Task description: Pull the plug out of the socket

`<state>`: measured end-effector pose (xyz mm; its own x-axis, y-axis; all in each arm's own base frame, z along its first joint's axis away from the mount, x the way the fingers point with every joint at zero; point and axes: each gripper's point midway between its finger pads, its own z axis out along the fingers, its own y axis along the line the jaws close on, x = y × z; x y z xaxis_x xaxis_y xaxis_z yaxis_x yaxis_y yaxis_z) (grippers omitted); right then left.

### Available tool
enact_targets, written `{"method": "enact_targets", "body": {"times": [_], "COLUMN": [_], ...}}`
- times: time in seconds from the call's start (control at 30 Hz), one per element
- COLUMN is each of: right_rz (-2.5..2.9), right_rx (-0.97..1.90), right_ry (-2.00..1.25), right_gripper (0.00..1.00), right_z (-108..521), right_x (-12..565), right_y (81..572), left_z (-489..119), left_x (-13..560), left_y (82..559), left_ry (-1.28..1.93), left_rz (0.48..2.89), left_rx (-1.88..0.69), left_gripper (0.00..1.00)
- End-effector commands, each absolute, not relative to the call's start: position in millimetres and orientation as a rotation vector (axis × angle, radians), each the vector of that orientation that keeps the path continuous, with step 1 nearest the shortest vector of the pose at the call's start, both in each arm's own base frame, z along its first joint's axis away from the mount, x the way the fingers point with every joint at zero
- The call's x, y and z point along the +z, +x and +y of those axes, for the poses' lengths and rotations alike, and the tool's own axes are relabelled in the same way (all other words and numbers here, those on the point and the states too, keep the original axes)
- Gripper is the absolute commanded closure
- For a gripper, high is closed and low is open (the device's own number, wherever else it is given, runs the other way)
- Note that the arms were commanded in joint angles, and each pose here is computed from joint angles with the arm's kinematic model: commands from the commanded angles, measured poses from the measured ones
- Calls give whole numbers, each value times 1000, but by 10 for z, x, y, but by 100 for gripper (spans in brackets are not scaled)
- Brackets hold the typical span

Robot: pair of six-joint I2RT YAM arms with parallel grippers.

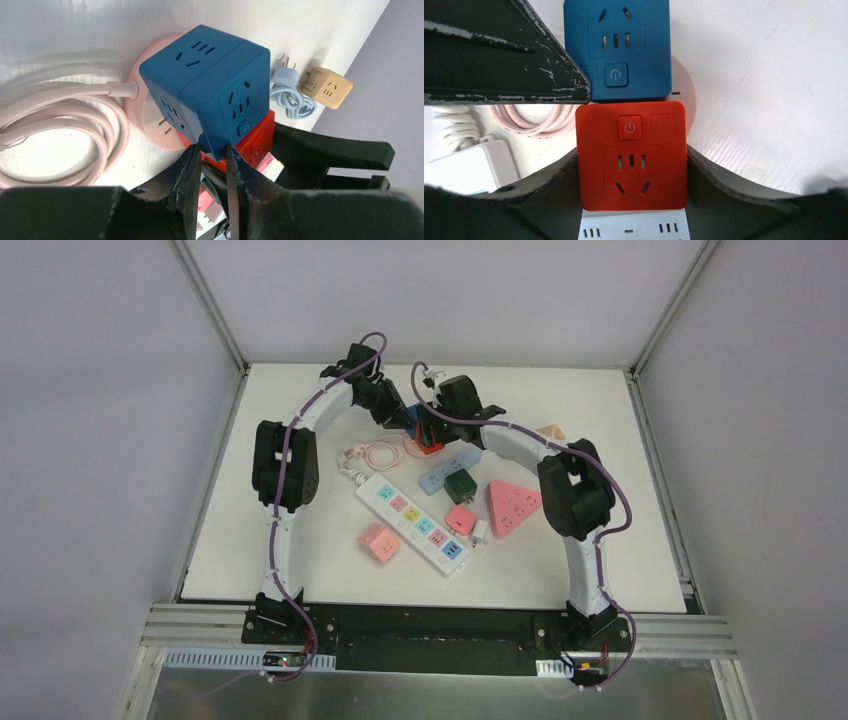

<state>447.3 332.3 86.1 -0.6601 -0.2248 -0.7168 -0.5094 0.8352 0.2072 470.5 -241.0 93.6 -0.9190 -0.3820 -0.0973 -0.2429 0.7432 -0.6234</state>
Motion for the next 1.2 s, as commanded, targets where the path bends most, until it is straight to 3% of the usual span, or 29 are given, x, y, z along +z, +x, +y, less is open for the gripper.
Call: {"method": "enact_targets", "body": {"times": [0.0, 0.3, 0.57, 0.7, 0.9, 1.17], "right_rz": [1925, 1886, 1920, 1938, 1956, 1899], "right_rx": [529, 391, 803, 879, 796, 385], "right_ry": [-529, -541, -382, -356, -395, -662], "right_gripper": [100, 100, 100, 100, 100, 100], "right_z": [3664, 3574, 3644, 3645, 3616, 3690], "right_x": [2072, 2152, 2534, 2543, 2417, 2100], "right_y": [4703, 4737, 4702, 4703, 4716, 4588], "left_z": [-2183, -2182, -2171, -2168, -2167, -2162], "left_x": [93, 97, 98, 91, 92, 87], "left_y": [3938, 3940, 3923, 3911, 3911, 3902], "left_ry": [-555, -558, -562, -565, -568, -576], "left_rz": [3110, 3110, 3118, 3123, 3123, 3128], "left_rx": [-590, -588, -578, -575, -573, -568], "left_gripper": [76, 77, 77, 77, 77, 76]}}
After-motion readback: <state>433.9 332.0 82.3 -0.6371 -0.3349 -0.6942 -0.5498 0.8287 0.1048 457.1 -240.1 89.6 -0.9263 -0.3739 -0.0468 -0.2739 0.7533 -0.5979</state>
